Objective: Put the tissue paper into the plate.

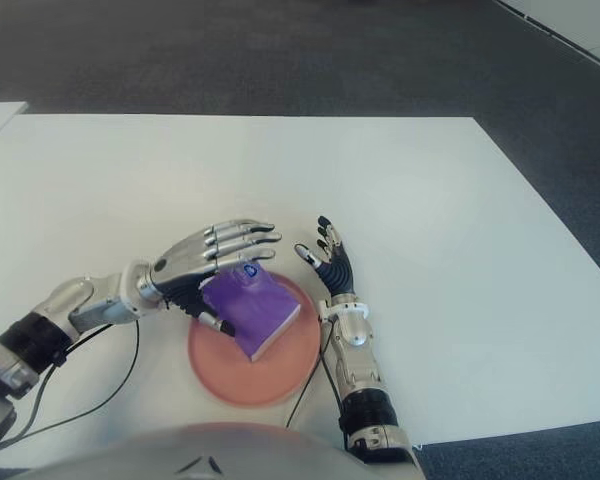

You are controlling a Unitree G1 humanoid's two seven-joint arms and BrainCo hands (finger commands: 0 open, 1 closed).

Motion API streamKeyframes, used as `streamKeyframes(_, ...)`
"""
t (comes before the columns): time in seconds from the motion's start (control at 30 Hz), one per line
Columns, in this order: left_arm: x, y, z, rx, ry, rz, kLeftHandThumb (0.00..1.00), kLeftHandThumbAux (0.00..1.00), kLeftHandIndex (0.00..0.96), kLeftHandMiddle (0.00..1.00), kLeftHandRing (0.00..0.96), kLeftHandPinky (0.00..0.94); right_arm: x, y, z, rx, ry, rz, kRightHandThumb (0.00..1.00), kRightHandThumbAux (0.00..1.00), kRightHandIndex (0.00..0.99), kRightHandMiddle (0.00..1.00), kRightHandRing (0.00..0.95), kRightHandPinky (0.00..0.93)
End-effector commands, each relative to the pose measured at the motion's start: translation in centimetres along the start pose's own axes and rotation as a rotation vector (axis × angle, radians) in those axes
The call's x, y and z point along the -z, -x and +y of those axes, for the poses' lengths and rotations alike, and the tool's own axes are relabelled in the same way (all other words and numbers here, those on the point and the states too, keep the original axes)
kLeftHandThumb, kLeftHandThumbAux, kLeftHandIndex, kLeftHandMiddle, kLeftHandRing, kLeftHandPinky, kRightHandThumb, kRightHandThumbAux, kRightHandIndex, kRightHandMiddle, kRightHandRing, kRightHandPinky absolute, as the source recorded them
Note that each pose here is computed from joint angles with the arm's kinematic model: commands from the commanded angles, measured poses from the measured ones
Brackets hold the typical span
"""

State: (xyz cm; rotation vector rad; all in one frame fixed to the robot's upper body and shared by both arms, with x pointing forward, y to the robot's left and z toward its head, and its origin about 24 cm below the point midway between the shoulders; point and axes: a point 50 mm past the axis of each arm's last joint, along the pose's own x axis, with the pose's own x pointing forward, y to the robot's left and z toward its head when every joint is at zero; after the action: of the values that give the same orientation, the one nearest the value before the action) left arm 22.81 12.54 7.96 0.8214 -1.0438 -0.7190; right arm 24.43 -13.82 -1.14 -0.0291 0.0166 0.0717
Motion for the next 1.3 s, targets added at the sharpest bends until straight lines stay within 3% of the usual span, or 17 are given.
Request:
streamKeyframes(0.03, 0.6, -0.1, 1.9, -0.042, 0.095, 0.07, 0.086, 0.395, 0.0, 0.0, 0.0, 0.0, 3.1, 0.7, 0.1, 0.003, -0.06, 0.164, 0.0, 0.568, 0.0, 0.0, 0.0, 0.0)
streamKeyframes(0.2, 2.6, -0.5, 2.9, -0.082, 0.244, 0.16, 0.081, 0.406, 0.0, 0.0, 0.0, 0.0, 3.4, 0.4, -0.1, -0.006, -0.012, 0.136, 0.0, 0.549, 0.0, 0.0, 0.0, 0.0)
streamKeyframes(0.3, 3.8, -1.0, 4.3, -0.126, 0.302, 0.189, 0.075, 0.424, 0.0, 0.0, 0.0, 0.0, 3.3, 0.4, -0.1, -0.013, 0.001, 0.112, 0.0, 0.533, 0.0, 0.0, 0.0, 0.0)
streamKeyframes(0.43, 4.3, -0.4, 7.5, -0.245, 0.353, 0.258, 0.053, 0.418, 0.0, 0.0, 0.0, 0.0, 3.3, 0.5, -0.1, -0.025, 0.0, 0.097, 0.0, 0.517, 0.0, 0.0, 0.0, 0.0)
streamKeyframes(0.63, 4.7, -0.3, 9.4, -0.353, 0.385, 0.364, 0.027, 0.372, 0.0, 0.0, 0.0, 0.0, 3.5, 0.5, -0.1, -0.023, 0.004, 0.099, 0.0, 0.513, 0.0, 0.0, 0.0, 0.0)
streamKeyframes(0.83, 6.8, 0.6, 11.9, -0.55, 0.359, 0.524, 0.024, 0.331, 0.0, 0.0, 0.0, 0.0, 3.6, 0.5, 0.0, -0.041, 0.016, 0.094, 0.0, 0.505, 0.0, 0.0, 0.0, 0.0)
streamKeyframes(1.07, 9.3, 1.8, 12.2, -0.742, 0.41, 0.651, 0.021, 0.347, 0.0, 0.0, 0.0, 0.0, 3.8, 0.6, -0.1, -0.044, 0.005, 0.093, 0.0, 0.493, 0.0, 0.0, 0.0, 0.0)
streamKeyframes(1.3, 9.7, 2.0, 12.0, -0.836, 0.429, 0.709, 0.044, 0.367, 0.0, 0.0, 0.0, 0.0, 3.8, 0.6, -0.3, -0.043, 0.008, 0.087, 0.0, 0.493, 0.0, 0.0, 0.0, 0.0)
